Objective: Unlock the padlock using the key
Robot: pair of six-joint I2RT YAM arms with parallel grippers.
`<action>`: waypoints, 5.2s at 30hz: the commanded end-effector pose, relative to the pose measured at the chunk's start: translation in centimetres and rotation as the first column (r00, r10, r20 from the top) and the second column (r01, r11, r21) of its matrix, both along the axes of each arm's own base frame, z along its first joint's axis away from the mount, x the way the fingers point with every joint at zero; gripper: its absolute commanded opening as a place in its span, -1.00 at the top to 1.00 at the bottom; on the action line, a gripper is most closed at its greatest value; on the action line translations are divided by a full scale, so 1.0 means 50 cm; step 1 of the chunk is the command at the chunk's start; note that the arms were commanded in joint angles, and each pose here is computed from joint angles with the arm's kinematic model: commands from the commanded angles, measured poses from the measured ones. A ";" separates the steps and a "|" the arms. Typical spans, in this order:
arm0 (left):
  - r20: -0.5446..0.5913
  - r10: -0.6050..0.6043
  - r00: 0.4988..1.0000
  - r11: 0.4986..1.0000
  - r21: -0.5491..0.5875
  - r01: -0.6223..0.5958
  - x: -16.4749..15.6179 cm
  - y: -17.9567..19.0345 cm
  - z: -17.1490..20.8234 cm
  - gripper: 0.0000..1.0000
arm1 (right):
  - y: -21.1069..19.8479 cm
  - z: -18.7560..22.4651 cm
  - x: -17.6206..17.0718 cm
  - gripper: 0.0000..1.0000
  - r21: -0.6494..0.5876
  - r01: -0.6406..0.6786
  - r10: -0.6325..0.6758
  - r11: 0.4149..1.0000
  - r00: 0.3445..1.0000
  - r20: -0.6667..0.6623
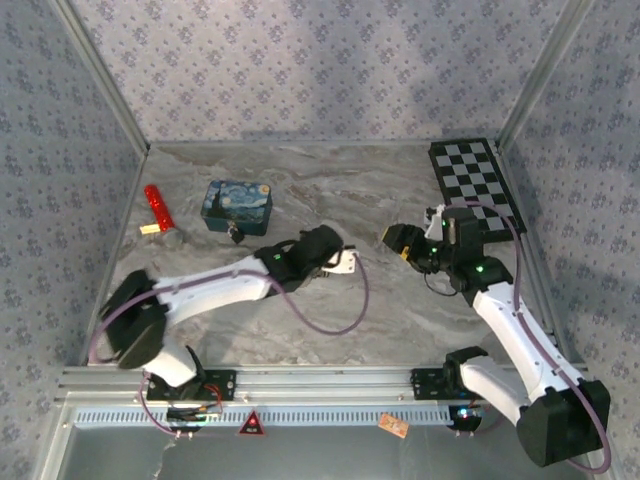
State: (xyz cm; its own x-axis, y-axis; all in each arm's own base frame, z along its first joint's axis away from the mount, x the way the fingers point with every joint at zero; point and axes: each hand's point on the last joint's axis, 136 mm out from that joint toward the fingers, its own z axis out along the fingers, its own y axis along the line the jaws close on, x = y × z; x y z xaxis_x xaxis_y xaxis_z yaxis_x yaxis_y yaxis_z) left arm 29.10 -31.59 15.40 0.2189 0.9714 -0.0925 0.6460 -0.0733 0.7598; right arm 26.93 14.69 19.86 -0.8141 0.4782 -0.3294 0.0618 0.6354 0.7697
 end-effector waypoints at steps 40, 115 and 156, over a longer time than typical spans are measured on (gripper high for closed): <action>0.037 -0.118 0.992 0.936 0.338 0.098 -0.071 0.086 0.041 1.00 | 0.022 -0.044 -0.001 -0.22 0.104 -0.029 0.036 0.994 0.997 -0.065; 0.362 -0.378 0.852 0.806 -0.323 0.496 -0.089 -0.029 0.184 1.00 | 0.226 0.145 -0.045 0.44 0.422 -0.116 0.096 0.899 0.993 0.068; -0.284 0.237 0.929 0.247 -0.907 -0.340 0.030 0.235 0.298 -0.99 | 0.107 0.087 0.000 1.00 0.031 -0.068 0.044 0.997 0.868 0.494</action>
State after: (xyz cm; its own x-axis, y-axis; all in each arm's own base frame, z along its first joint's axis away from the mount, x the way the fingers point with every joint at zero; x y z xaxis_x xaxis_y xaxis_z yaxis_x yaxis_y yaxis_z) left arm 28.32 -22.88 30.24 0.1712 0.4314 -0.8858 0.5909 0.6745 0.4427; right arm 26.61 20.04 21.53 -0.7102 0.4845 -0.5108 -0.1870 0.5697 0.8003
